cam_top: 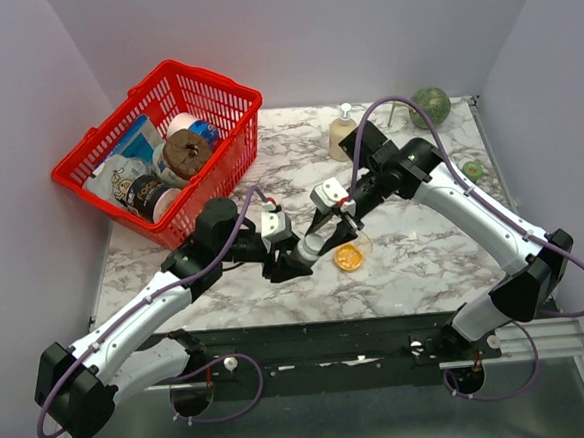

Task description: Sort the pills into containers

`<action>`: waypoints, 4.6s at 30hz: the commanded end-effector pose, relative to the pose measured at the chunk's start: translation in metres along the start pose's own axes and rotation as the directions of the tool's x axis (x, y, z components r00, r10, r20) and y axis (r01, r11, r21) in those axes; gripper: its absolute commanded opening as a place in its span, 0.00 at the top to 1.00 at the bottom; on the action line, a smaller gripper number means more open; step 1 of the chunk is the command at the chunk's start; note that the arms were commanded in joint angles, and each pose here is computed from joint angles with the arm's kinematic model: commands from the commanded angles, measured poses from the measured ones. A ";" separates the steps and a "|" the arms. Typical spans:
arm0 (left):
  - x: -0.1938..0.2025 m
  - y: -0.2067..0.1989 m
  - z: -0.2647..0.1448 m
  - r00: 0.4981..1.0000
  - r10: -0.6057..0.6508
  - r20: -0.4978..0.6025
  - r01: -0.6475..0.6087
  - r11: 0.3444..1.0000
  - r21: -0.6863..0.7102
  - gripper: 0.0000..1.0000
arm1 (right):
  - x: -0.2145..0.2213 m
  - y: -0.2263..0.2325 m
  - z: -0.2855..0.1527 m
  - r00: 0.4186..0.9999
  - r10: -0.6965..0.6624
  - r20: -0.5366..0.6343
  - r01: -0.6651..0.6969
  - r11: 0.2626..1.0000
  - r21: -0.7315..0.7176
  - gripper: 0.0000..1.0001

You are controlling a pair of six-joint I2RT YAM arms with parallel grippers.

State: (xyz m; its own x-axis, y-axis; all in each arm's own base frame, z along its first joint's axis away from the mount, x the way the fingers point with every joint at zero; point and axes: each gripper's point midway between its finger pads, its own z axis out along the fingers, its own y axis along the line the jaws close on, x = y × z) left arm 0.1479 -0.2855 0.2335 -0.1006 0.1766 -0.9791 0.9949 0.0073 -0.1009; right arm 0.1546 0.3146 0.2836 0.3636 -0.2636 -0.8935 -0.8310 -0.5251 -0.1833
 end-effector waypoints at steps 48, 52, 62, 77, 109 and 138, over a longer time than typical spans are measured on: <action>-0.018 -0.007 0.006 0.997 0.044 0.062 -0.048 0.996 0.072 1.00 | -0.022 0.021 -0.005 0.999 0.046 -0.010 -0.046 0.994 -0.094 0.18; -0.016 -0.005 0.007 0.998 0.040 0.052 -0.044 0.996 0.075 1.00 | -0.019 0.019 -0.004 0.999 0.045 -0.031 -0.047 0.996 -0.079 0.21; -0.020 -0.005 0.006 0.997 0.052 0.061 -0.056 0.996 0.070 1.00 | -0.006 0.015 0.000 0.994 0.081 -0.069 -0.086 0.994 -0.071 0.40; -0.096 0.098 -0.055 0.908 0.313 0.278 -0.031 0.713 -0.701 1.00 | 0.054 -0.068 0.009 0.744 0.657 0.121 -0.623 0.617 0.481 0.87; -0.027 -0.006 0.001 0.994 0.100 0.042 -0.101 0.995 0.024 1.00 | -0.024 0.014 -0.001 0.997 0.068 0.022 -0.067 0.996 -0.062 0.19; -0.051 0.065 -0.006 0.966 0.171 0.191 -0.068 0.890 -0.451 1.00 | -0.020 -0.064 -0.015 0.885 0.420 0.203 -0.466 0.819 0.336 0.00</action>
State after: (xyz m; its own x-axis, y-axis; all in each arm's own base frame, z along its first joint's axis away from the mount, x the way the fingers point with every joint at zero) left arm 0.2261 -0.2836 0.2352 -0.0741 0.0690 -0.9949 0.8603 0.5090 -0.0288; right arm 0.2281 0.3458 0.2906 -0.2108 -0.3345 -0.9185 -0.9756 0.1303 0.1765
